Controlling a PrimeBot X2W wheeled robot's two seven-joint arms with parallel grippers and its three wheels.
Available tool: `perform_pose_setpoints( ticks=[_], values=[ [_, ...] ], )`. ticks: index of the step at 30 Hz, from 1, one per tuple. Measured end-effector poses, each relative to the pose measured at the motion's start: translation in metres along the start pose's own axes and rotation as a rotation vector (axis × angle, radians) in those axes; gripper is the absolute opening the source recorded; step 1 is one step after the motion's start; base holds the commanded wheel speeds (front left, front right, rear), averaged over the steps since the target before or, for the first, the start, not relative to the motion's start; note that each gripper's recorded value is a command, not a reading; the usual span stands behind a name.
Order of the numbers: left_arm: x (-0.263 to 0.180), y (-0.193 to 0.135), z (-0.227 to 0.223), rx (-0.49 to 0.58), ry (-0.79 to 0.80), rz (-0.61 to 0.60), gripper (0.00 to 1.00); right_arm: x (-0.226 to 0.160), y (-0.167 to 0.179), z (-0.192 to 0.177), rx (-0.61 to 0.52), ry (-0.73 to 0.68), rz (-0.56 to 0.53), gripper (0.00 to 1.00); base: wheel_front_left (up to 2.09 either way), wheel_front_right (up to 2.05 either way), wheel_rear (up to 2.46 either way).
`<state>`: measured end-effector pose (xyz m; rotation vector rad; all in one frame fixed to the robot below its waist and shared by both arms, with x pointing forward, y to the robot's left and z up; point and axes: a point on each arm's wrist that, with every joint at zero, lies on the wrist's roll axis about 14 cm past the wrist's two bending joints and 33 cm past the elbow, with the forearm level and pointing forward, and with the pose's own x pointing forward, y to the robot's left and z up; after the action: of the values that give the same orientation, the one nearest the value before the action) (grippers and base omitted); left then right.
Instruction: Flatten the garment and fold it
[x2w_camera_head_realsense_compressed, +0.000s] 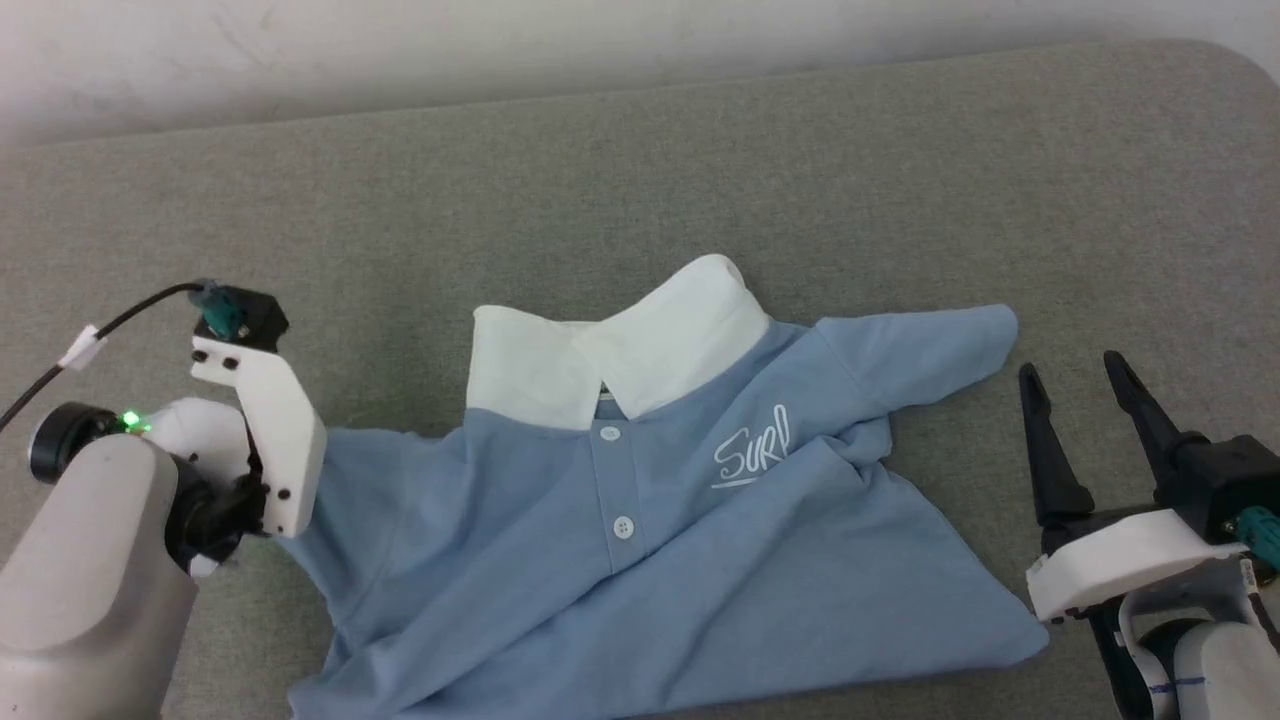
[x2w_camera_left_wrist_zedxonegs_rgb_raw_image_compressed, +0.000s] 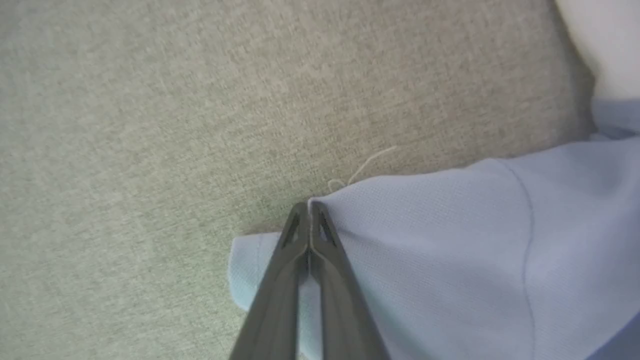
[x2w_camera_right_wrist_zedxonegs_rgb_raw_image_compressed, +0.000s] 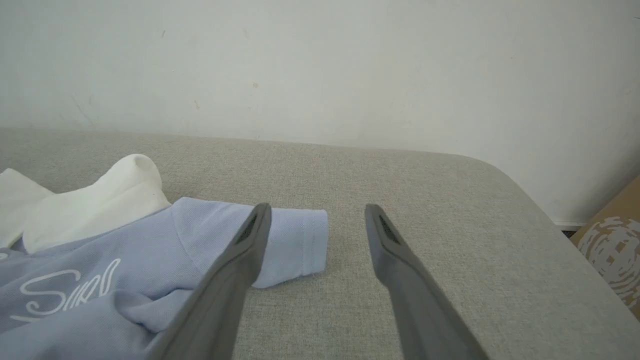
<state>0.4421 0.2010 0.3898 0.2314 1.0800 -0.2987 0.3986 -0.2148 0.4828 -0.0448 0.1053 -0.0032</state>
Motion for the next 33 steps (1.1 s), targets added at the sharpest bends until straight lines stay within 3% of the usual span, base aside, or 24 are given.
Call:
perform_pose_setpoints(
  ticks=[9, 14, 15, 16, 22, 28, 33],
  values=[
    [-0.043, 0.058, 0.074, -0.11, -0.52, 0.222, 0.0, 0.003, 0.008, 0.004, -0.001, -0.008, 0.029, 1.0, 0.0, 0.0, 0.0],
    [-0.055, 0.077, 0.096, -0.157, -0.71, 0.3, 0.0, 0.008, 0.017, 0.0, -0.001, 0.007, 0.054, 1.0, 0.0, 0.0, 0.0],
    [-0.055, 0.079, 0.097, -0.168, -0.736, 0.312, 0.19, 0.009, 0.018, -0.001, 0.0, 0.011, 0.059, 1.0, 0.0, 0.0, 0.0],
    [-0.052, 0.08, 0.096, -0.181, -0.744, 0.323, 1.0, 0.01, 0.019, -0.002, 0.0, 0.014, 0.063, 1.0, 0.0, 0.0, 0.0],
    [-0.045, 0.081, 0.08, -0.219, -0.757, 0.344, 1.0, 0.01, 0.024, -0.001, 0.001, 0.016, 0.075, 1.0, 0.0, 0.0, 0.0],
    [-0.078, 0.08, 0.084, -0.212, -0.926, 0.366, 1.0, 0.004, 0.026, 0.007, 0.001, 0.013, 0.088, 1.0, 0.0, 0.0, 0.0],
    [-0.112, 0.061, 0.075, -0.216, -1.088, 0.347, 1.0, -0.004, 0.027, -0.005, 0.023, 0.115, 0.119, 1.0, 0.0, 0.0, 0.0]
  ],
)
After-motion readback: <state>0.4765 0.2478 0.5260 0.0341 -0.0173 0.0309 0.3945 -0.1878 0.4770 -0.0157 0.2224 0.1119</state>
